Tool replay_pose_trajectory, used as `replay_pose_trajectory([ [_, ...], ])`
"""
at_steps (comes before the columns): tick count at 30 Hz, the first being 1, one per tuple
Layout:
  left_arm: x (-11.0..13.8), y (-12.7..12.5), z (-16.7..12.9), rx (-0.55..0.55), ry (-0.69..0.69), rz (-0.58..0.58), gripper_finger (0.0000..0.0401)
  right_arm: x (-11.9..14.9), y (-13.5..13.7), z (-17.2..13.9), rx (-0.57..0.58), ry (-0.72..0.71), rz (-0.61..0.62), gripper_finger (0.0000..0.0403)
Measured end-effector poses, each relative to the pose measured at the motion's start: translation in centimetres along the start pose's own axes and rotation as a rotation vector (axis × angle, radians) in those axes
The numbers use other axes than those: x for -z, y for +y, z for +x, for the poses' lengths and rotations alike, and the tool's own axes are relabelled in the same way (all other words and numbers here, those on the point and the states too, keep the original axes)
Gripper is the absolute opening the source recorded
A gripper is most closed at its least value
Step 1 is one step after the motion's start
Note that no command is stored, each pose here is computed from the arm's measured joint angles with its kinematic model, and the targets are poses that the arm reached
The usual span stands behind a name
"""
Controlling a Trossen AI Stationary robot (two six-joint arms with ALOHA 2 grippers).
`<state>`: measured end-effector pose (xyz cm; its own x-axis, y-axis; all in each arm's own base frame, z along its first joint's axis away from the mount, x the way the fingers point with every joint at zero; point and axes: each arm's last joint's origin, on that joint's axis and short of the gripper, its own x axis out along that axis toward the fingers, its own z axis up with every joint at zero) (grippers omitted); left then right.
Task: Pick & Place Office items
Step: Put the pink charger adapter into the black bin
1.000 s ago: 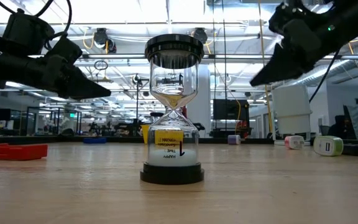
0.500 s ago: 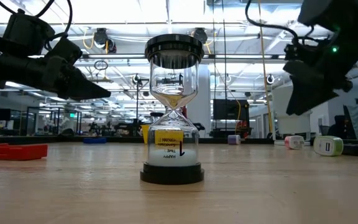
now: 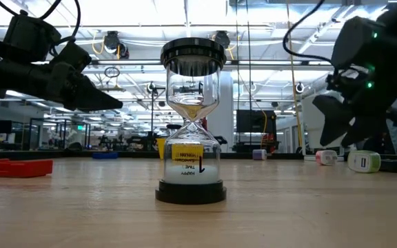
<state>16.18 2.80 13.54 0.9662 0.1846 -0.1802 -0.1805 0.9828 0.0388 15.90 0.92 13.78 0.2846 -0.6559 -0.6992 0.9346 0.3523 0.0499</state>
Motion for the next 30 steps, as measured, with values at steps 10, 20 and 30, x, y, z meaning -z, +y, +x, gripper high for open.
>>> replay_pose_trajectory([
  [10,0.0,0.0,0.0,0.000,-0.001,0.000,0.0035,0.9,-0.9,2.7,-0.087,-0.071,0.073,0.0249],
  [20,0.0,0.0,0.0,0.000,-0.001,-0.005,0.0035,1.1,-1.1,3.1,-0.101,-0.030,0.054,0.0199],
  [30,0.0,0.0,0.0,0.000,-0.001,-0.008,0.0035,1.4,-1.3,3.7,-0.055,-0.020,0.028,0.0187],
])
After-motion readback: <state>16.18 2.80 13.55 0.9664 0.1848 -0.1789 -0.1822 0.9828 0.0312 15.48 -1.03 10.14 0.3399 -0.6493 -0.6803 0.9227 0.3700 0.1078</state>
